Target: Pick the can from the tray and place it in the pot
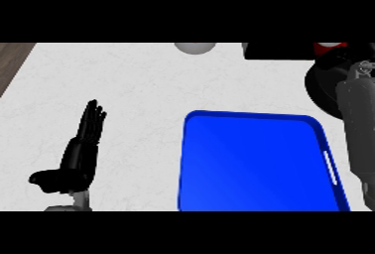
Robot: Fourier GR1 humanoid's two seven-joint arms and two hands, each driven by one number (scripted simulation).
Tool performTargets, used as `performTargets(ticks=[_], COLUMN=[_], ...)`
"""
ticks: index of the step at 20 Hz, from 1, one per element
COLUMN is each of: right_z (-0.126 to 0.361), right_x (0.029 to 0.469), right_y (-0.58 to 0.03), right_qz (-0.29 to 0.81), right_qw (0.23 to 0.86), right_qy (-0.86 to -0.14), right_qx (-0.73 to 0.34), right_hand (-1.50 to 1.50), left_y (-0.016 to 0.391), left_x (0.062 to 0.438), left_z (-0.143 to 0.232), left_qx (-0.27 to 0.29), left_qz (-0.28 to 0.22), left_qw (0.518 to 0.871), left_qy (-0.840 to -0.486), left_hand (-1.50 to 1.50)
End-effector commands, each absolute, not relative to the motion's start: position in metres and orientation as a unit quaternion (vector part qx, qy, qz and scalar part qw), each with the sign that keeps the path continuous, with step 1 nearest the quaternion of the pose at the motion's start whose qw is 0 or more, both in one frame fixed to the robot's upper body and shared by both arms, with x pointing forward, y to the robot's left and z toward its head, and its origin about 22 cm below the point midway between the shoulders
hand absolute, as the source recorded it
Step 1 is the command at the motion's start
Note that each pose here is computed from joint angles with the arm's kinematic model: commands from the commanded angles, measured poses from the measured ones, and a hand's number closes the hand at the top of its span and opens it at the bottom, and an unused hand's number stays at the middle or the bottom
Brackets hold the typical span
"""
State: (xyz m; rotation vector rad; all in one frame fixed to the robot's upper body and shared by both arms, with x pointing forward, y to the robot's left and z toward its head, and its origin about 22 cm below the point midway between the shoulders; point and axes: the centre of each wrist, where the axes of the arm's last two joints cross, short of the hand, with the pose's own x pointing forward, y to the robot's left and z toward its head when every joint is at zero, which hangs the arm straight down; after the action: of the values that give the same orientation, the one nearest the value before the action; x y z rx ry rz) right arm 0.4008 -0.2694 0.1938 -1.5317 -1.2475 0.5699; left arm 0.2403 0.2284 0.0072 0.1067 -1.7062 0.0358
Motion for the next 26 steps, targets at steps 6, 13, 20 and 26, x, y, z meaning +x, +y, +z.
performTargets(ticks=[6,13,20,26], right_z=[0.185,0.148,0.094,0.099], right_x=[0.407,0.410,0.394,0.379], right_y=[-0.381,-0.411,-0.428,-0.458], right_qz=[0.229,0.261,0.263,0.211], right_qw=[0.552,0.613,0.690,0.716], right_qy=[-0.505,-0.463,-0.354,-0.447], right_qx=[-0.622,-0.585,-0.574,-0.493], right_hand=[1.50,1.50,1.50,-1.50], left_y=[0.214,0.210,0.212,0.227], left_x=[0.243,0.234,0.258,0.239], left_z=[-0.010,0.000,0.015,0.002], left_qx=[0.039,0.031,0.026,0.028], left_qz=[0.014,0.002,0.001,0.006], left_qw=[0.655,0.662,0.655,0.653], left_qy=[-0.754,-0.749,-0.755,-0.757], left_hand=[0.00,0.00,0.00,0.00])
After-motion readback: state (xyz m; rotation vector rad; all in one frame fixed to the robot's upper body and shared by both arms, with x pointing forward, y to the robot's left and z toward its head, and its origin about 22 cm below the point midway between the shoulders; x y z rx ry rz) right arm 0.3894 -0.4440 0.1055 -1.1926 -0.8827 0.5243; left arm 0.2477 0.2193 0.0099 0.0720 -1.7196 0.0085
